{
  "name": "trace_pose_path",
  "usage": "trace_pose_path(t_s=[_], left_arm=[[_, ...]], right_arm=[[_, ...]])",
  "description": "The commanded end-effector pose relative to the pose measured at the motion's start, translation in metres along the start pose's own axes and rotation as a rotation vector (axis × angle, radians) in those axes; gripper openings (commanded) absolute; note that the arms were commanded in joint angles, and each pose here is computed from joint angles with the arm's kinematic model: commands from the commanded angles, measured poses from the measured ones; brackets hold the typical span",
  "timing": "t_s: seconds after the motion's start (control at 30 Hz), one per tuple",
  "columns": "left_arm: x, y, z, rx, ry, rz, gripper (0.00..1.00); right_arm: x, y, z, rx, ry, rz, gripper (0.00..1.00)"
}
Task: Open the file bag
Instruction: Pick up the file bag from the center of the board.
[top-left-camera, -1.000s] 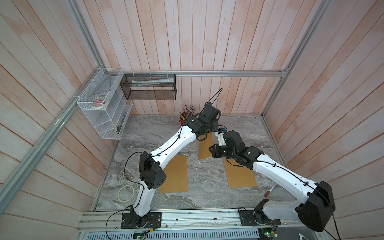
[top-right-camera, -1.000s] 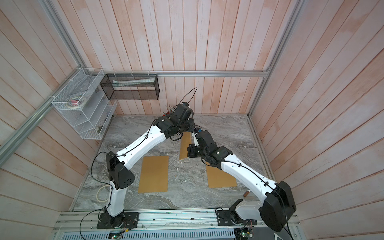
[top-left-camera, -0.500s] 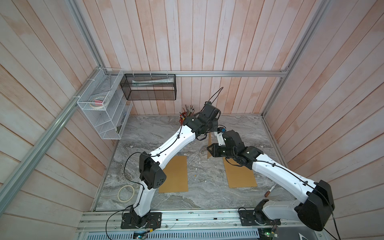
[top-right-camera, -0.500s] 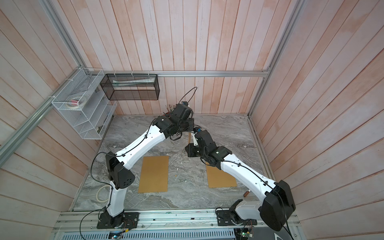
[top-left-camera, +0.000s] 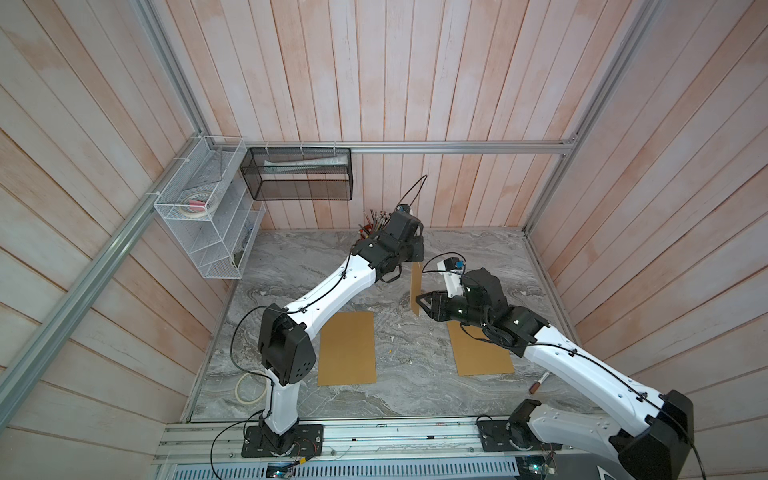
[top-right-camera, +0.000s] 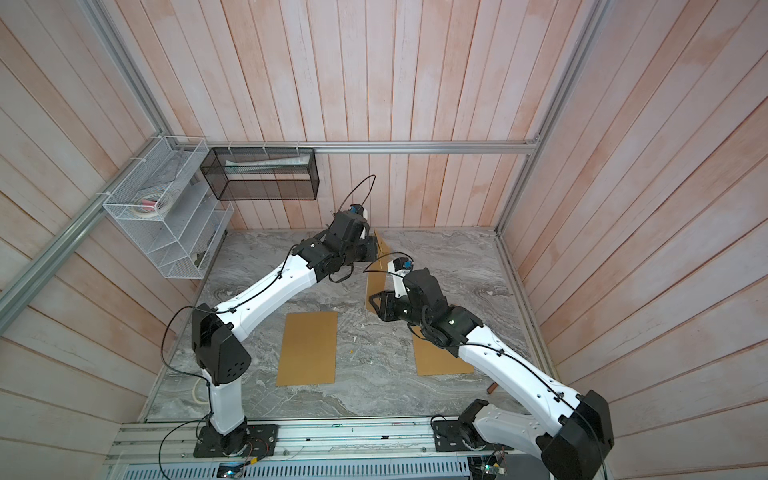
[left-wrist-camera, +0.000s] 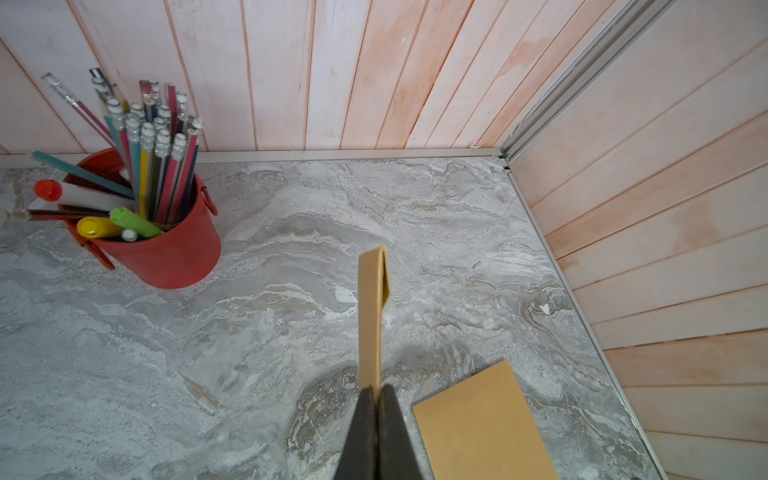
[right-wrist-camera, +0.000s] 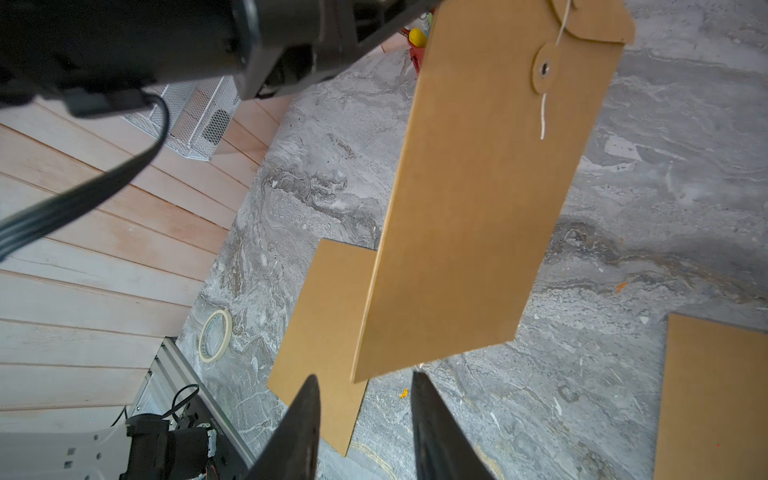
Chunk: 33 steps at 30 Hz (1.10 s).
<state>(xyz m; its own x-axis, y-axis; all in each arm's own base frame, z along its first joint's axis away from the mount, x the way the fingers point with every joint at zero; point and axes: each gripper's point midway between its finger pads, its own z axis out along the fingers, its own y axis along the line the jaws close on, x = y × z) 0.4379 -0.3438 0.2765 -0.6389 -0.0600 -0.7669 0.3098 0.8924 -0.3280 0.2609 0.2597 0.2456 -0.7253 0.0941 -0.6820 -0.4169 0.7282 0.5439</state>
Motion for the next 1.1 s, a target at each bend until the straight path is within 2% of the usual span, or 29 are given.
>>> trace_pose_path(t_s=[0.0,0.1,0.3,0.47,0.67,1.07], left_arm=[[-0.035,-0.014,-0.031,0.145,-0.148,-0.034,0.0],[-0.029,-0.009,-0.044,0.233,-0.187,-0.067,0.0],[-0.01,0.002,-0.071,0.385,-0.264,-0.12,0.0],[0.01,0.011,-0.08,0.472,-0.258,-0.181,0.0],[0.029,0.013,-0.085,0.558,-0.241,-0.22,0.0],[0.044,0.003,-0.101,0.715,-0.235,-0.263,0.0]], right_arm=[[0.001,-0.002,0.001,-0.007,-0.007,-0.009,0.39],[-0.003,-0.013,0.003,-0.002,-0.016,0.003,0.39],[-0.023,-0.043,0.0,-0.118,-0.096,0.114,0.39],[-0.038,-0.072,-0.001,-0.144,-0.135,0.155,0.38],[-0.052,-0.085,-0.005,-0.222,-0.166,0.174,0.38],[-0.051,-0.114,0.003,-0.257,-0.149,0.206,0.39]])
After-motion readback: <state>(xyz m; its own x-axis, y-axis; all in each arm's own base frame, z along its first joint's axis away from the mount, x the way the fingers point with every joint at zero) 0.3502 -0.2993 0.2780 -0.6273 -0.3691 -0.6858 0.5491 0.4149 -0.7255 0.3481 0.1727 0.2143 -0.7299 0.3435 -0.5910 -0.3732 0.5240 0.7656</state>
